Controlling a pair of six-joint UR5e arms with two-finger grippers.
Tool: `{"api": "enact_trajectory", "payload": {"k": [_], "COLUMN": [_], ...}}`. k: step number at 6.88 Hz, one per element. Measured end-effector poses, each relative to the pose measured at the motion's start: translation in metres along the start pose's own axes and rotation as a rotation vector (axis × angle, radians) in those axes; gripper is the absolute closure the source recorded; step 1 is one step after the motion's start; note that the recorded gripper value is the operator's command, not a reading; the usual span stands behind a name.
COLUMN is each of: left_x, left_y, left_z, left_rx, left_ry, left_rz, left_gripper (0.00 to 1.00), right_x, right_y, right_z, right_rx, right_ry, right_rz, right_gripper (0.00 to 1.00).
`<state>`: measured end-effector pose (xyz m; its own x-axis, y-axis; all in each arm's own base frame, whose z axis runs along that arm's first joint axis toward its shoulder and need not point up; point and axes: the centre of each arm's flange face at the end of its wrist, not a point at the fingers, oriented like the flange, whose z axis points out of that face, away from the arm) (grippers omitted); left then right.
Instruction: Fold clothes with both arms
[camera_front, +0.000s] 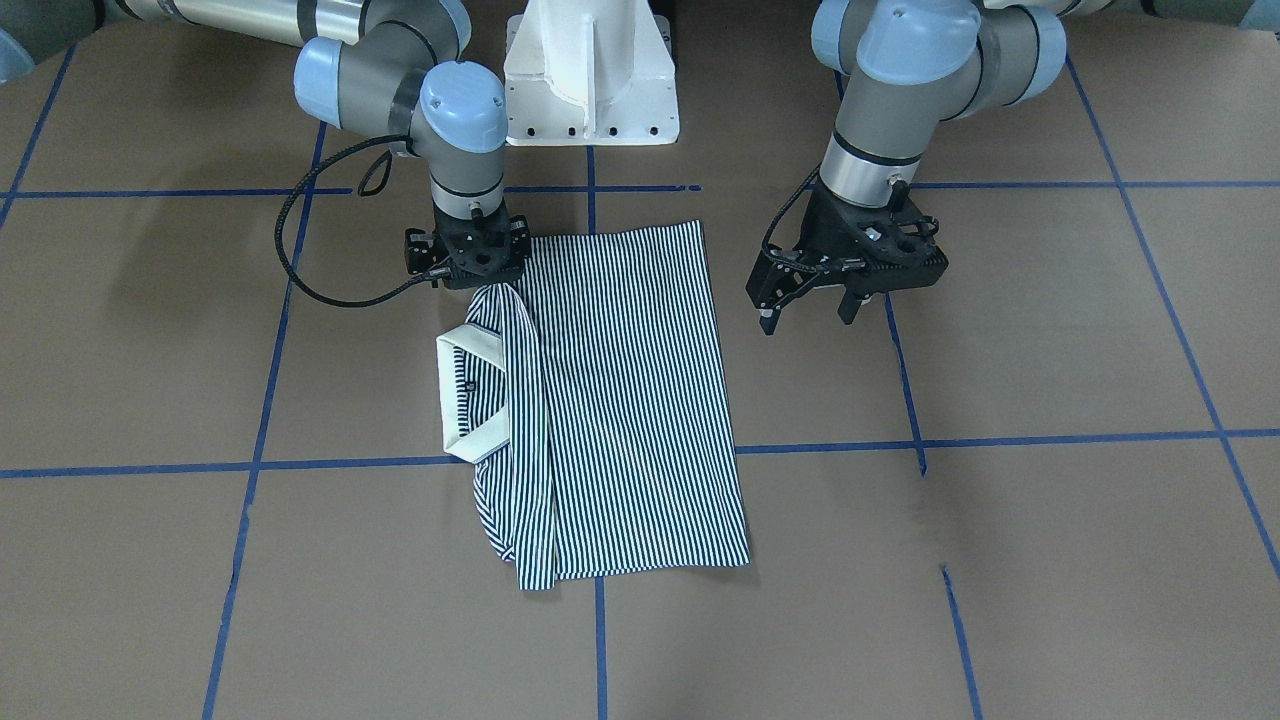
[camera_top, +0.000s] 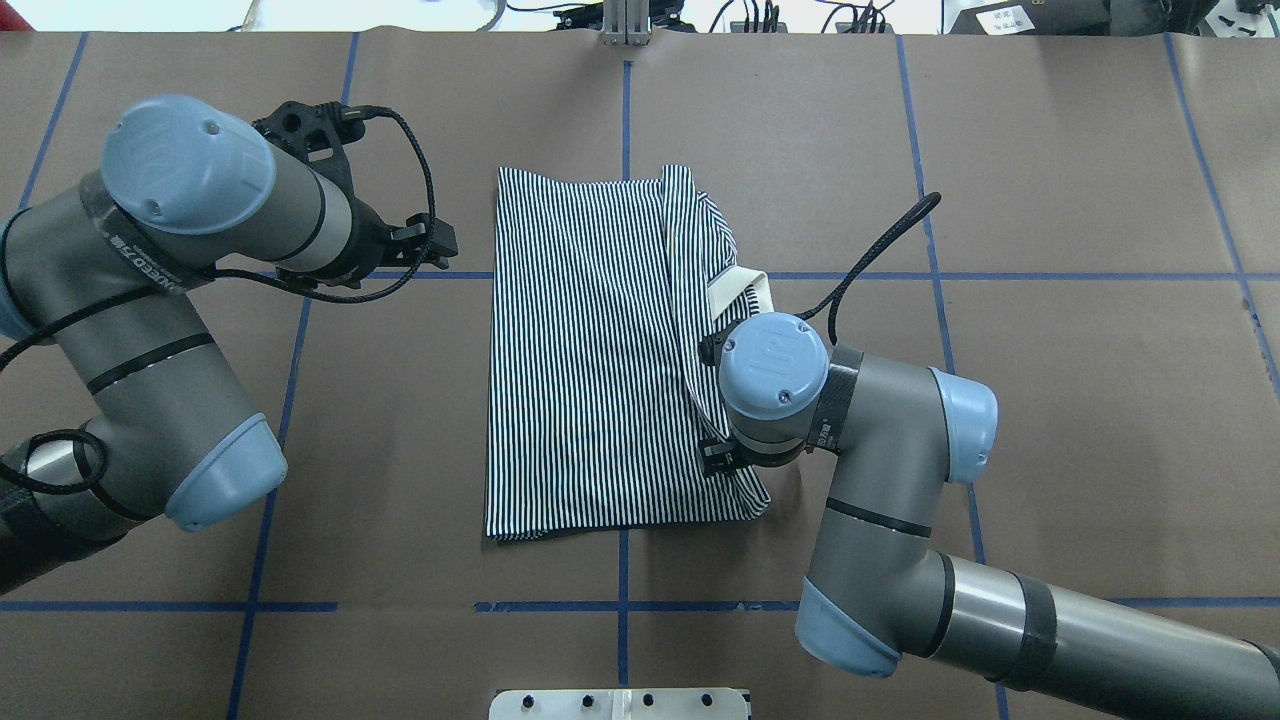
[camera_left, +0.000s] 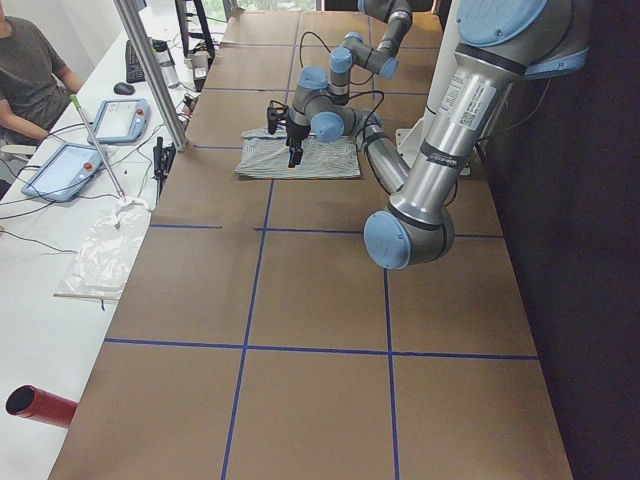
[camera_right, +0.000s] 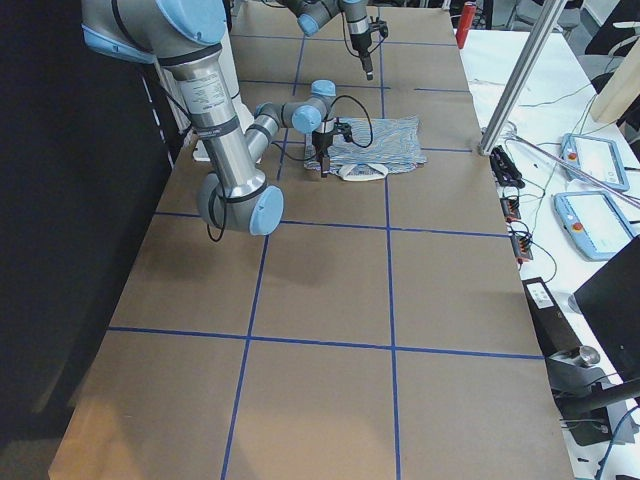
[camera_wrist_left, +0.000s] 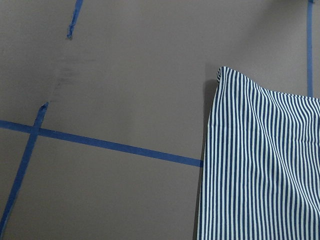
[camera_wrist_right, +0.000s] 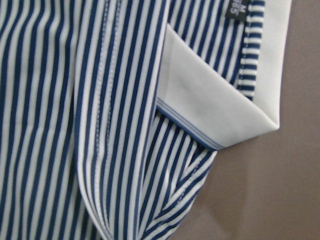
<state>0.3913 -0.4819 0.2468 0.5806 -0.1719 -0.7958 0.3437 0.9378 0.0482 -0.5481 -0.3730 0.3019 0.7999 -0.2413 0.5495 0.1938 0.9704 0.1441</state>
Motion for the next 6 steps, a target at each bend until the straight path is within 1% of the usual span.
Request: {"api": "enact_trajectory", "payload": {"k": [2, 3, 4, 6], "left_x": [0.003, 0.004, 0.003, 0.002], "left_y": [0.0, 0.0, 0.0, 0.0], "left_z": [-0.001, -0.001, -0.001, 0.0], "left_rx": [0.001, 0.001, 0.001, 0.0], "left_ry": [0.006, 0.007, 0.007, 0.004], "left_rz": [-0.001, 0.0, 0.002, 0.008], "left_gripper": [0.0, 0.0, 0.0, 0.0], "right_x": [0.048, 0.075, 0.083, 0.039], "right_y": [0.009, 0.017, 0.015, -0.013], "right_z": [-0.002, -0.01, -0.022, -0.047], "right_rx": [0.008, 0.018, 0.038, 0.087], "right_ry": [0.018, 0.02, 0.008, -0.041], "right_rz": [-0.014, -0.025, -0.04, -0.063], "right_gripper": [0.0, 0.0, 0.0, 0.0]}}
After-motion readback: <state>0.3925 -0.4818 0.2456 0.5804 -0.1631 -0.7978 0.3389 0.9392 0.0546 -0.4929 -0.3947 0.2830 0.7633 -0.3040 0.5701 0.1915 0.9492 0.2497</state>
